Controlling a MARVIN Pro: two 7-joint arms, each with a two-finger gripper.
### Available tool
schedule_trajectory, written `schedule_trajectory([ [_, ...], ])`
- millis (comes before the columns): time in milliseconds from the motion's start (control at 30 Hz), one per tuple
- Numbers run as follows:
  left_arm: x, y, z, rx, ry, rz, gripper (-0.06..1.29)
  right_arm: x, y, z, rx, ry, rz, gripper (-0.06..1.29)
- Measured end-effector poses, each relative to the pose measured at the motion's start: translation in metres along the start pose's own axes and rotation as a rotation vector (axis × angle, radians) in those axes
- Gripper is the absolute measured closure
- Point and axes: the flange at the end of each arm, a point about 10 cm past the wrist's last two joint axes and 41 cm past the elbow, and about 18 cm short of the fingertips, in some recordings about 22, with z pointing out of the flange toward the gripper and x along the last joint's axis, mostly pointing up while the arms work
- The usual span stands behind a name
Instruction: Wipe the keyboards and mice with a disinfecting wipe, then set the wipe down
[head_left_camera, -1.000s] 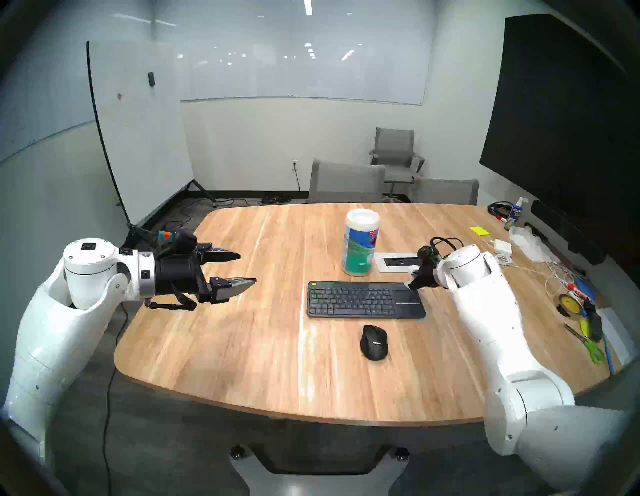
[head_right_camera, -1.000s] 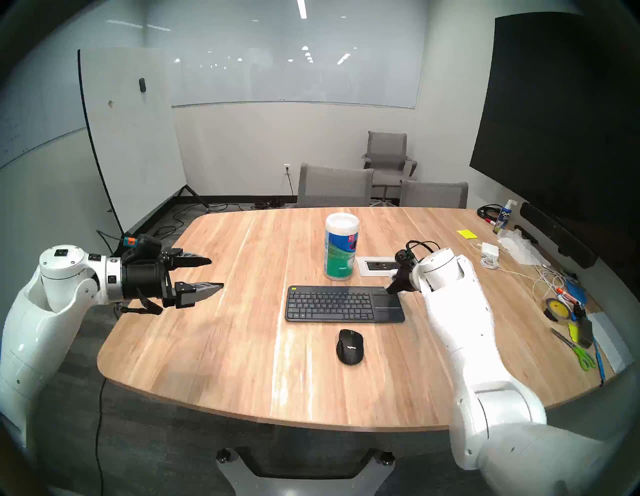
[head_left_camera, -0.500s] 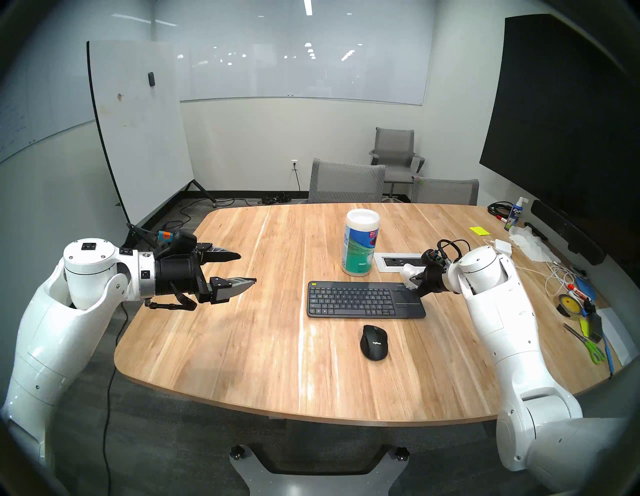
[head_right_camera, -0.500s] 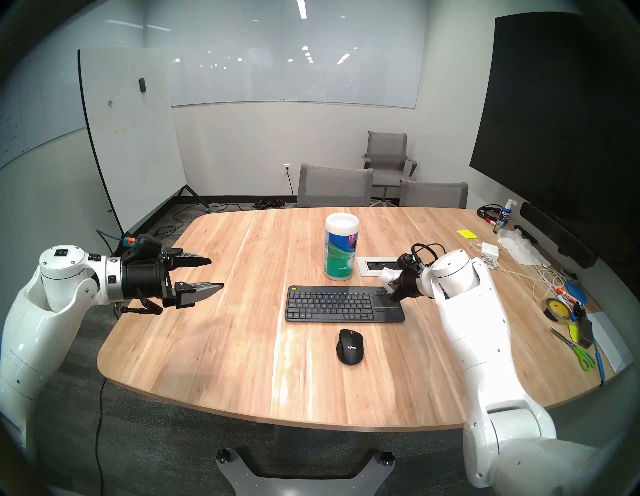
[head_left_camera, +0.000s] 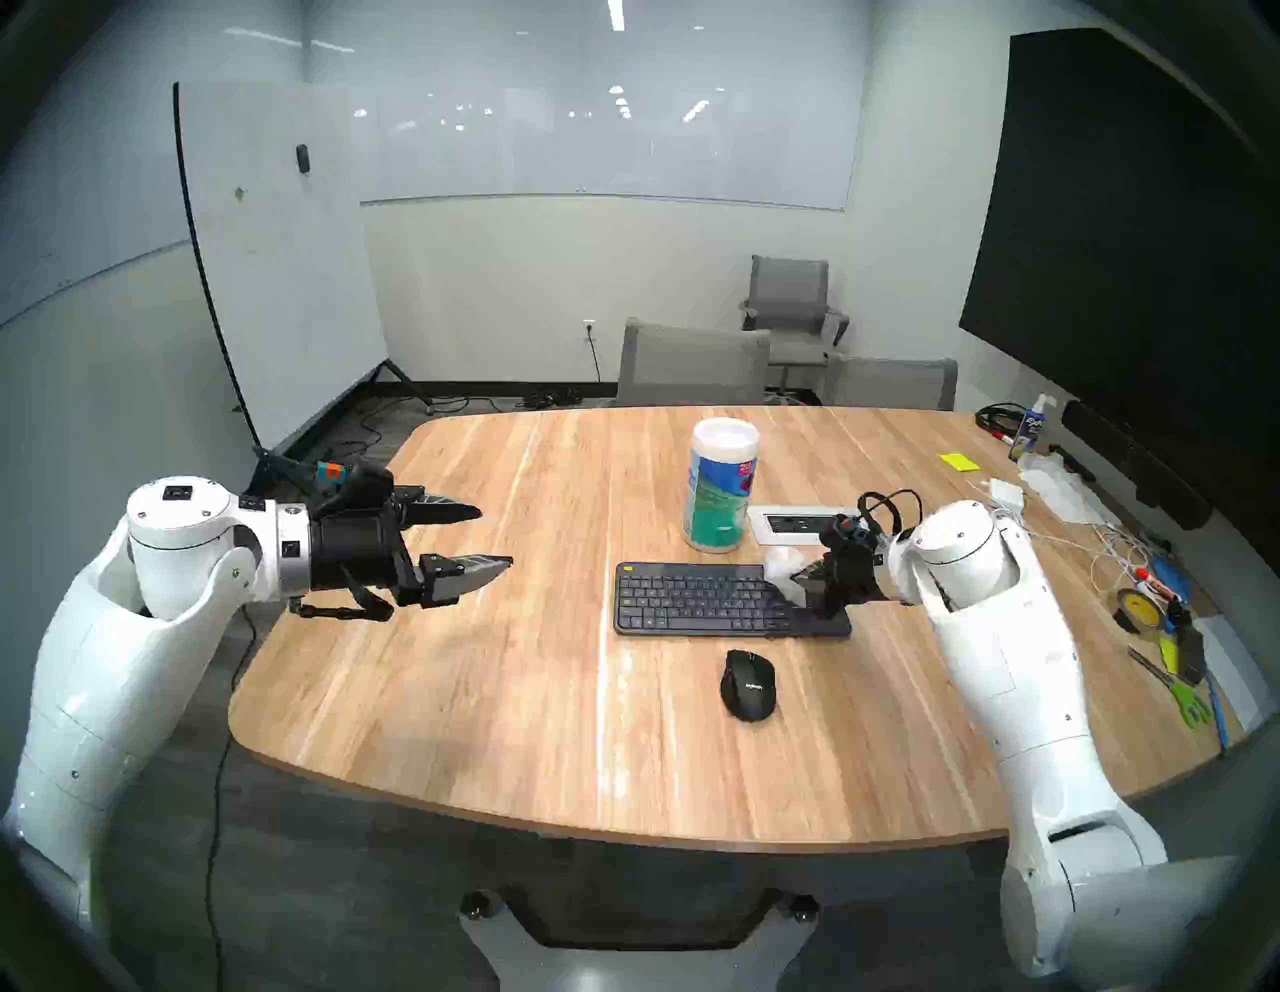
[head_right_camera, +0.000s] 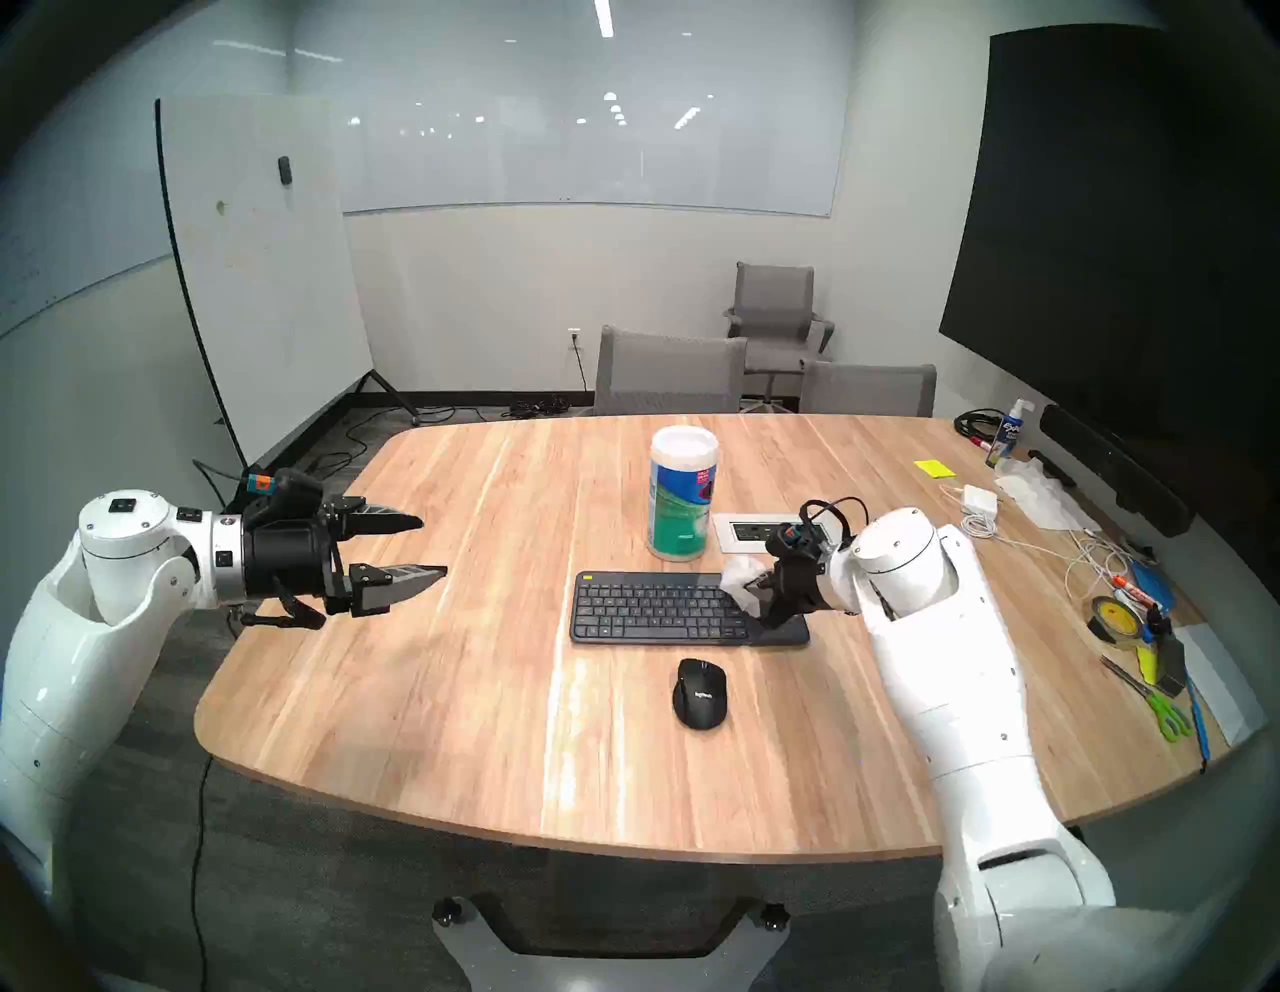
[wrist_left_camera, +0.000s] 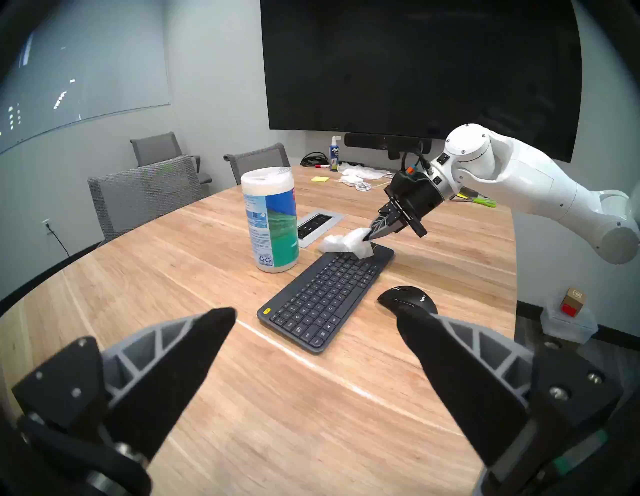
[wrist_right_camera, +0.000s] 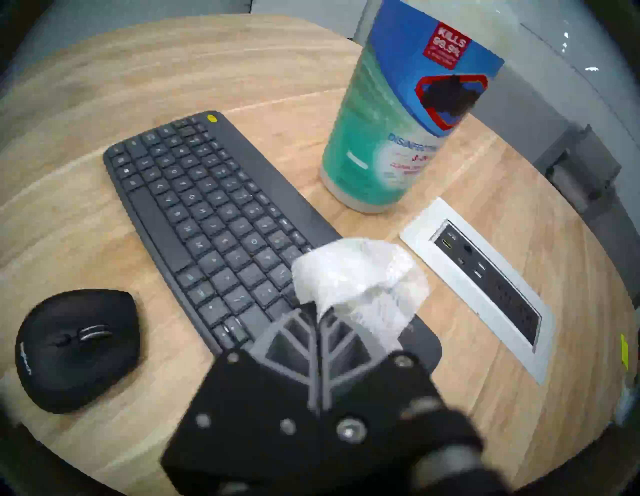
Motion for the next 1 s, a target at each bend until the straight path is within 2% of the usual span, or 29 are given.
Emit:
schedule_trajectory([
  [200, 0.000, 0.000, 0.000, 0.000, 0.000, 0.000, -0.03, 0.018, -0.027, 0.001, 0.041, 0.033, -0.038, 1.25],
  [400, 0.000, 0.000, 0.000, 0.000, 0.000, 0.000, -0.03, 0.035, -0.053, 0.004, 0.053, 0.050, -0.051, 1.25],
  [1000, 0.000, 0.000, 0.000, 0.000, 0.001, 0.000, -0.03, 0.078, -0.112, -0.002, -0.045, 0.028, -0.029, 1.25],
])
